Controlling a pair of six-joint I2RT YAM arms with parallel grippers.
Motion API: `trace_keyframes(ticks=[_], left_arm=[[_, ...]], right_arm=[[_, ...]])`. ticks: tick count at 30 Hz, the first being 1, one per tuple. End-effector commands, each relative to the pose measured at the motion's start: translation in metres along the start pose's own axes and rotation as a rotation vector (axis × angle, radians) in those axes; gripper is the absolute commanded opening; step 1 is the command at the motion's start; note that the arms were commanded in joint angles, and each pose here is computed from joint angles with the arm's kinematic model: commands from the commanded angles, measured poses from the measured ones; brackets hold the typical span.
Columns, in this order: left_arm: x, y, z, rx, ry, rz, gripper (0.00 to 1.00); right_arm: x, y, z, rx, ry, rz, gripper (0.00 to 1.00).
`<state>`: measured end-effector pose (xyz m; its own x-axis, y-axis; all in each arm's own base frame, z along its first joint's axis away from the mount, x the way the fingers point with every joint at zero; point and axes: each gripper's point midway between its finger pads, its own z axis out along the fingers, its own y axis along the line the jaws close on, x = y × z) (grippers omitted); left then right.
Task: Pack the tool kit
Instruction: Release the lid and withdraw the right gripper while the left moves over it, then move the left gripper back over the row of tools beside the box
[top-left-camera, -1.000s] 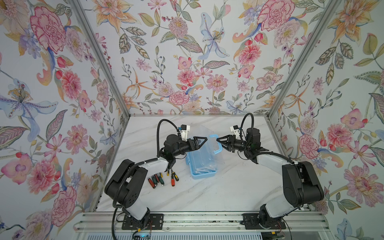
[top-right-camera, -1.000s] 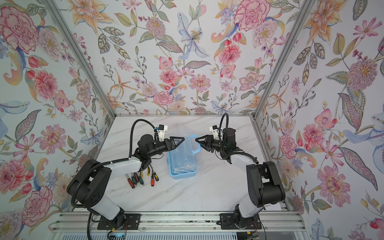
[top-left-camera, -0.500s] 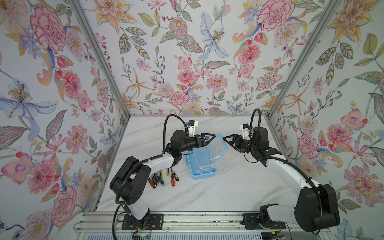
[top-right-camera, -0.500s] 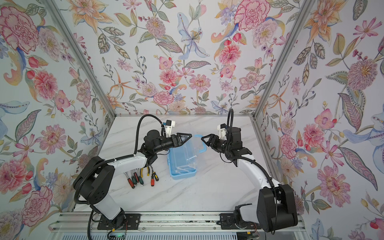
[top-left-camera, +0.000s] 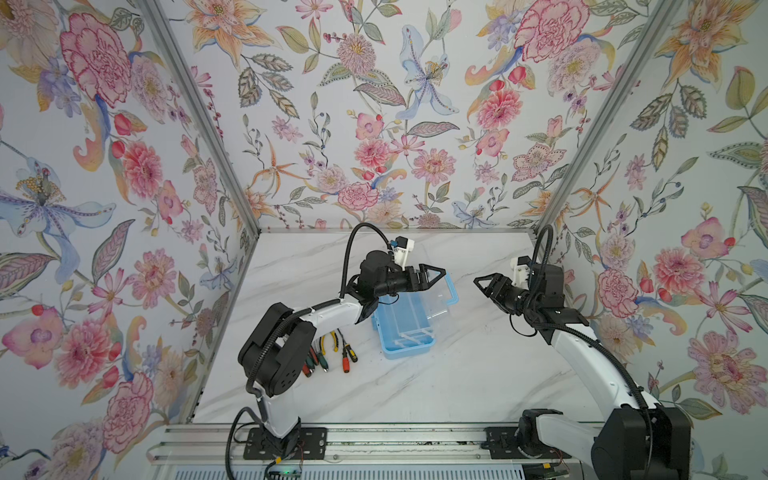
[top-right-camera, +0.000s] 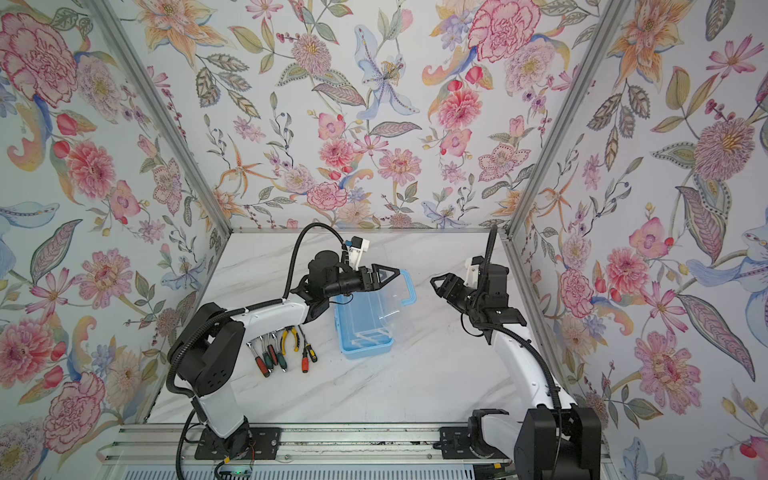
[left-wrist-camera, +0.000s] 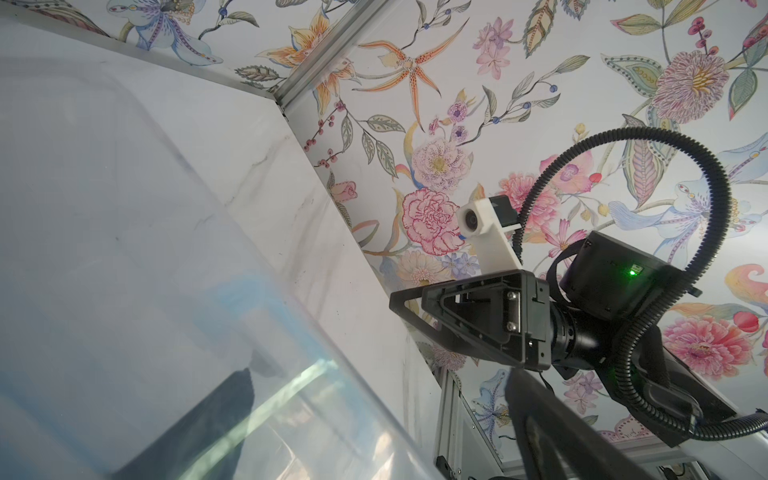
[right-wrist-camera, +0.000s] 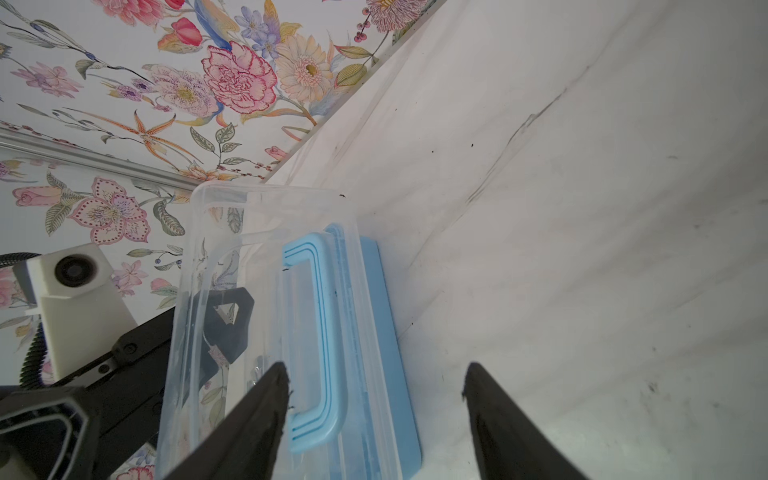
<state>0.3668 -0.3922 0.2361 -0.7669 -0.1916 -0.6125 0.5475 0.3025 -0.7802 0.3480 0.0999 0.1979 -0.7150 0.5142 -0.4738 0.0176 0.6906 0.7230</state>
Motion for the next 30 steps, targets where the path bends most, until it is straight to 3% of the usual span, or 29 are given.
trace_keyframes(ticks=[1,5,10,13,17,24,30], left_arm=[[-0.013,-0.012,0.005,-0.018,0.000,0.079,0.99],[-0.019,-0.003,0.023,-0.023,0.008,0.072,0.99],[-0.012,0.003,0.053,0.006,0.055,0.058,0.99],[-0.010,0.006,0.053,0.000,0.064,0.061,0.99],[-0.013,0.006,0.035,-0.055,0.058,0.097,0.99],[-0.032,0.019,-0.016,-0.156,-0.014,0.118,0.99],[-0.044,0.030,-0.072,-0.321,-0.064,0.180,0.99]], right_arm=[[0.002,0.002,0.001,0.005,0.017,-0.027,0.69],[-0.001,0.008,0.000,0.003,0.008,-0.051,0.77],[0.003,0.010,-0.001,0.005,0.012,-0.067,0.80],[0.002,0.008,-0.007,0.025,-0.003,-0.074,0.84],[-0.003,0.010,-0.014,0.050,-0.030,-0.098,0.87],[-0.004,0.021,-0.013,0.058,-0.035,-0.147,0.83],[0.010,0.044,-0.006,0.108,-0.026,-0.294,0.81]])
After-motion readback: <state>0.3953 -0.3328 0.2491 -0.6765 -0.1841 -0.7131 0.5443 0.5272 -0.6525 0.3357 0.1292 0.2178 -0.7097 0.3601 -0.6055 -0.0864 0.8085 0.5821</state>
